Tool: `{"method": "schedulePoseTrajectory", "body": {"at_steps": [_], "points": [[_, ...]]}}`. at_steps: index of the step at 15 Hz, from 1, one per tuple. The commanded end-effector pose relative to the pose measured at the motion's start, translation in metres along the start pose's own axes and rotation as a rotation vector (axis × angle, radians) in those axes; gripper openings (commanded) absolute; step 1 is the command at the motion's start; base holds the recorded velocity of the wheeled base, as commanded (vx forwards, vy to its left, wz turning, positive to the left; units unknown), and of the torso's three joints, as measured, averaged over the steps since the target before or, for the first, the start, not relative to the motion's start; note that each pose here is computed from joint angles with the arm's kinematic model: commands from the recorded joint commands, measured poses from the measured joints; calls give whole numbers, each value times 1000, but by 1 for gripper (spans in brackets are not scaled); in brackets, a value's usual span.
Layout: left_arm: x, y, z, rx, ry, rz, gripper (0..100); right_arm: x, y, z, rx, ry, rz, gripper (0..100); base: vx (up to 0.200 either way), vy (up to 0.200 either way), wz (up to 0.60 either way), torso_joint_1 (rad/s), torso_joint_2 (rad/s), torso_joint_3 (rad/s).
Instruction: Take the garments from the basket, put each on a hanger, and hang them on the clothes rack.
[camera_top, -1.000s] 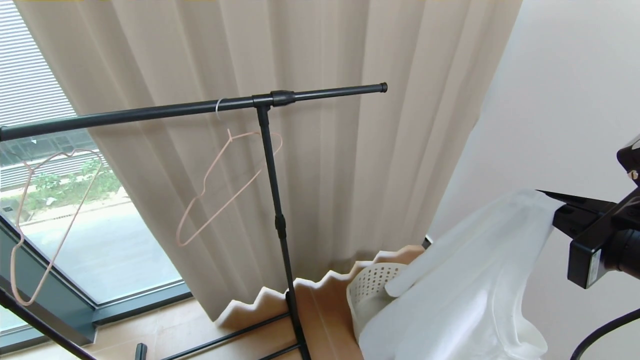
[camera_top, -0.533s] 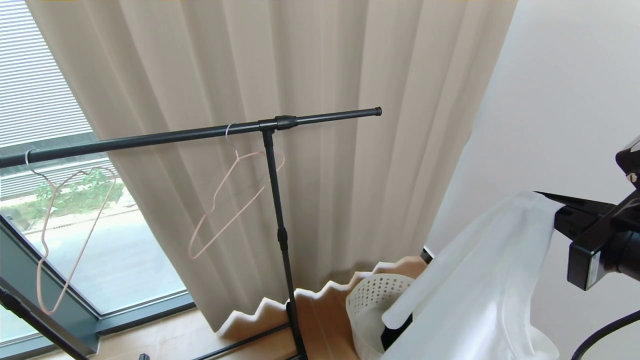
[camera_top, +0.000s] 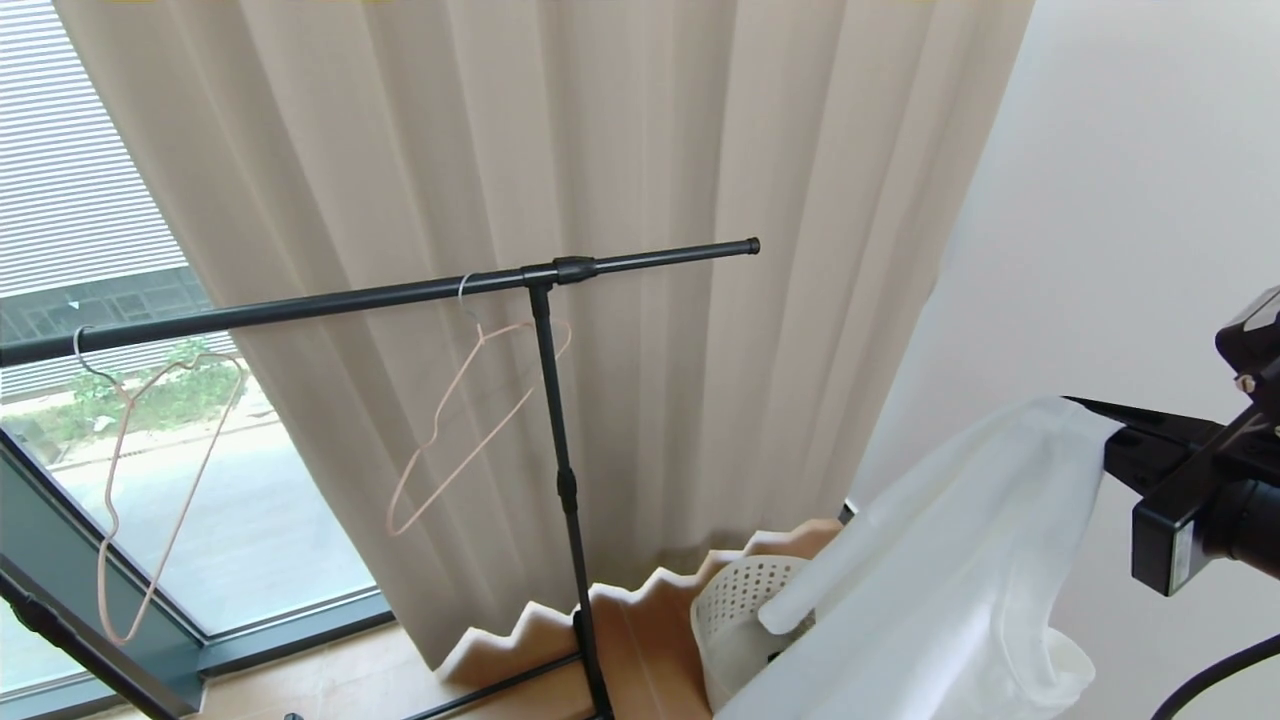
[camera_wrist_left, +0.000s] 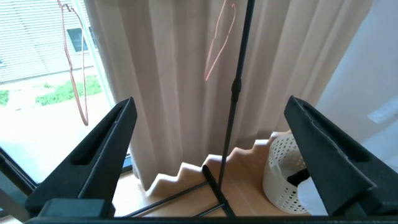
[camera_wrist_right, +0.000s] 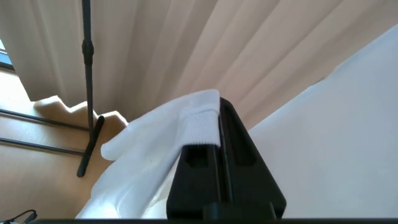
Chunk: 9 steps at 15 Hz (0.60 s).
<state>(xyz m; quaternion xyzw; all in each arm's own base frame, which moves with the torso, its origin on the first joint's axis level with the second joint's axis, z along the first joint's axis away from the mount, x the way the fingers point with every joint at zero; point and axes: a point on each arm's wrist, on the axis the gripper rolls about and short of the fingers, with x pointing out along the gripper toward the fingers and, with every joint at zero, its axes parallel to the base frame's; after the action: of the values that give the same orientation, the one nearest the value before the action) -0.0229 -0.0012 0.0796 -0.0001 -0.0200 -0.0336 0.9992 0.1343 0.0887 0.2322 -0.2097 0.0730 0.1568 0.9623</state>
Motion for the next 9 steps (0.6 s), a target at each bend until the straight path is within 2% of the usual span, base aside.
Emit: {"method": "schedulePoseTrajectory", "body": {"at_steps": [1, 2, 9], "points": [[0, 0, 0, 0, 0, 1, 100, 1, 1, -2, -12, 6, 5, 0, 0, 0, 0, 0, 0, 0], [0, 0, 0, 0, 0, 1, 100, 1, 1, -3, -13, 5, 13, 0, 0, 0, 0, 0, 0, 0], [0, 0, 0, 0, 0, 1, 100, 0, 3, -6, -15, 5, 42, 0, 0, 0, 600, 5, 2, 0]]}}
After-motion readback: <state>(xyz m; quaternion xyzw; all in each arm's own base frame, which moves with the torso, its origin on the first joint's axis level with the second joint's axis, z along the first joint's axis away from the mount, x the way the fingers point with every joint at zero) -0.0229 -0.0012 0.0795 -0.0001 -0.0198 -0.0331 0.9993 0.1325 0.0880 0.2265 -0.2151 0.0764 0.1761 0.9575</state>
